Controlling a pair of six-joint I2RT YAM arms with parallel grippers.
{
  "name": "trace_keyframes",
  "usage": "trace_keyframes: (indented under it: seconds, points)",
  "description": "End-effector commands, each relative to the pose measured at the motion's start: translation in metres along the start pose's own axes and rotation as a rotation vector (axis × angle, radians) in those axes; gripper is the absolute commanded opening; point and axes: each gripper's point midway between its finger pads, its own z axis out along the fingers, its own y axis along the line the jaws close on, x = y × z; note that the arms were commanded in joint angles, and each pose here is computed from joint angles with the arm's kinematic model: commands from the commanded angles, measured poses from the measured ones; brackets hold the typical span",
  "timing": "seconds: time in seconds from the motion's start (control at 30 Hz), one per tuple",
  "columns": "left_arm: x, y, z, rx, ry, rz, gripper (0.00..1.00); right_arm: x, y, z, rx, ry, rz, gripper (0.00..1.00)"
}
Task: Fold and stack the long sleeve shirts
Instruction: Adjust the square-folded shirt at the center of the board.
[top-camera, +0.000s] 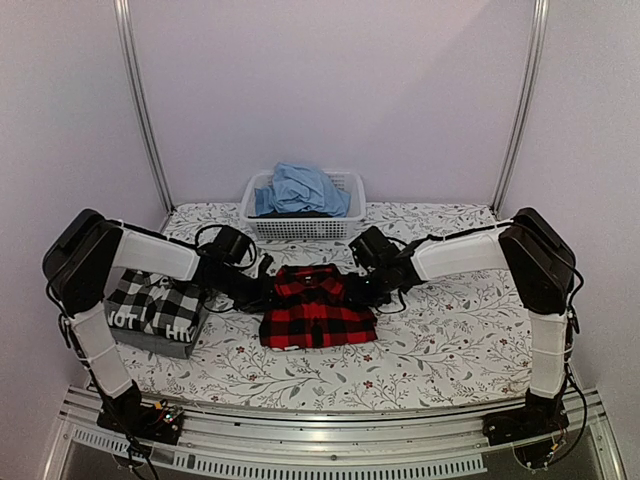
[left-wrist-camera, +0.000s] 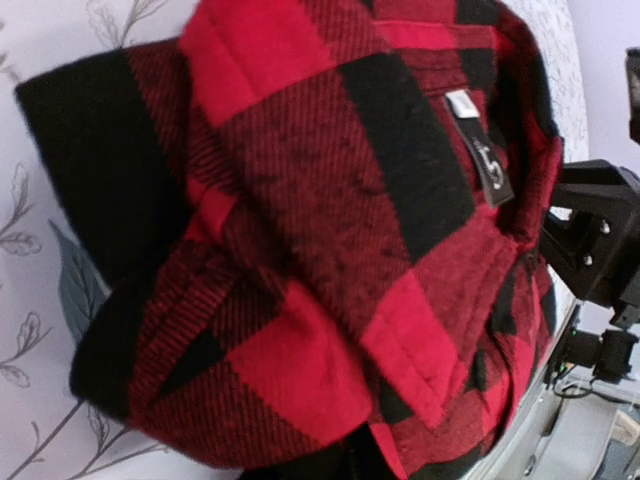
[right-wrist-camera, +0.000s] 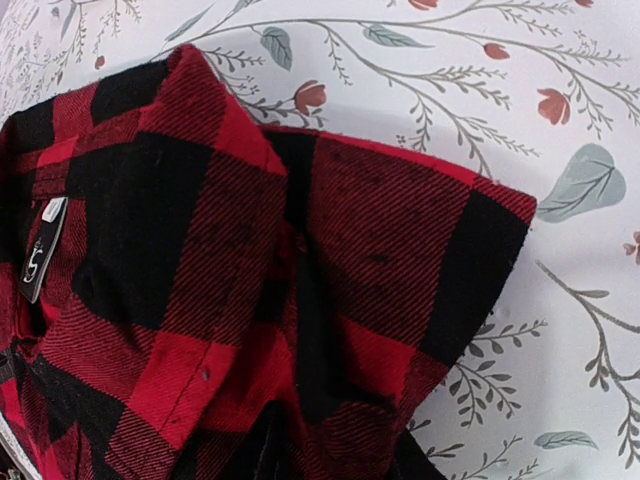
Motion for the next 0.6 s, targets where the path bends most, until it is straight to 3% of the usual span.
trace_keyframes:
  seconds: [0.0,0.17,0.37,0.43,0.5,0.57]
  points:
    - [-0.018,-0.028,-0.009,0.037,-0.027,0.045,0.01,-0.006,0.014,-0.008,-0.005,0.007,-0.018,0.20]
    - [-0.027,-0.050,-0.042,0.018,-0.036,0.099,0.00,-0.025,0.029,-0.037,-0.013,-0.044,-0.048,0.01]
    - [-0.005,-0.055,-0.052,-0.009,0.056,0.109,0.01,-0.023,0.021,-0.058,-0.003,-0.039,-0.044,0.00]
    - [0.006,-0.050,-0.045,-0.027,0.096,0.107,0.18,-0.014,0.004,-0.059,0.016,-0.020,-0.025,0.00]
    - [0.012,-0.041,-0.040,-0.056,0.108,0.097,0.46,-0.004,-0.023,-0.058,0.060,-0.008,0.000,0.00]
    - [0.010,-0.036,-0.039,-0.071,0.084,0.093,0.60,0.007,-0.051,-0.055,0.093,0.008,0.037,0.08]
